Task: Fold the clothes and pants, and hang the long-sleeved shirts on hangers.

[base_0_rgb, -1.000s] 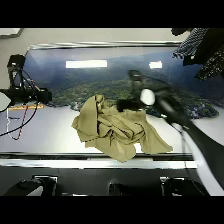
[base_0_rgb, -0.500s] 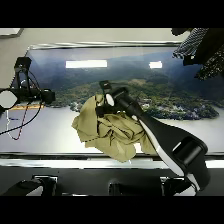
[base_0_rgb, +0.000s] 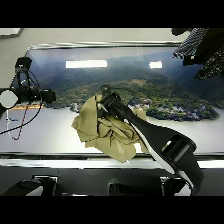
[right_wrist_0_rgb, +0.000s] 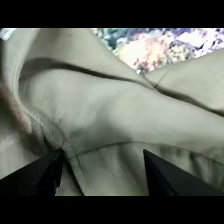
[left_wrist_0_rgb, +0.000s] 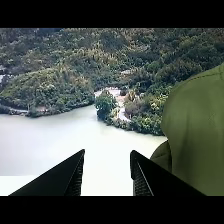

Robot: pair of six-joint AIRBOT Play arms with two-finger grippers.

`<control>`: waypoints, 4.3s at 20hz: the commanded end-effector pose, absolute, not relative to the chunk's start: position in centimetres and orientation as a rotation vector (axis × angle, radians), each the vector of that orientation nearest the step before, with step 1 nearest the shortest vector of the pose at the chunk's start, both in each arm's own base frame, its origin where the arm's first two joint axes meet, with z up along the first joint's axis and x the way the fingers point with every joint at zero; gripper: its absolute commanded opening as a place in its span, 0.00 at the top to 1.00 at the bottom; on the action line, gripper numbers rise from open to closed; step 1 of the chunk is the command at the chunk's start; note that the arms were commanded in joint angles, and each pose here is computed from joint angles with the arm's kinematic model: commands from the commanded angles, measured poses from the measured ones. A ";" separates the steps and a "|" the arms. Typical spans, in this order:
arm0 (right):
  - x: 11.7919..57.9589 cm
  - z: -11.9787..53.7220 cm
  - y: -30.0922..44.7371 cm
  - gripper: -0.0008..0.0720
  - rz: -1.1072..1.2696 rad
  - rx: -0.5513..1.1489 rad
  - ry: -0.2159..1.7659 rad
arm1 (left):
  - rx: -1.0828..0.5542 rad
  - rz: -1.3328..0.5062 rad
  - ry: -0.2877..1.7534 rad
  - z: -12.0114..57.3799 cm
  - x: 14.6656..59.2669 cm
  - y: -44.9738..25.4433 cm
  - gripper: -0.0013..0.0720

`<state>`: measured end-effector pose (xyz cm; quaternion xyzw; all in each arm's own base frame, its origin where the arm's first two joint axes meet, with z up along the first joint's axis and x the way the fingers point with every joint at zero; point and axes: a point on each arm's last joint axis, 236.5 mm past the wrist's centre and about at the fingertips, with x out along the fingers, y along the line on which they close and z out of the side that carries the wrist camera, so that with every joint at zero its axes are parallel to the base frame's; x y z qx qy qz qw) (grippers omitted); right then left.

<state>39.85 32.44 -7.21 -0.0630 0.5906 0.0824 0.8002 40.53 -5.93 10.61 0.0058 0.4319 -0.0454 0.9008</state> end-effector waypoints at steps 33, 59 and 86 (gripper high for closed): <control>37.6 0.4 26.6 0.93 0.073 -0.274 1.274 | 0.023 -0.640 1.180 -3.1 49.3 -24.5 0.41; 37.6 0.4 27.0 0.93 0.083 -0.261 1.269 | 0.103 -0.564 1.168 -8.2 50.7 -27.1 0.92; 38.1 0.7 25.8 0.93 0.040 -0.293 1.252 | 0.140 -0.421 1.218 -9.9 50.8 -24.7 0.58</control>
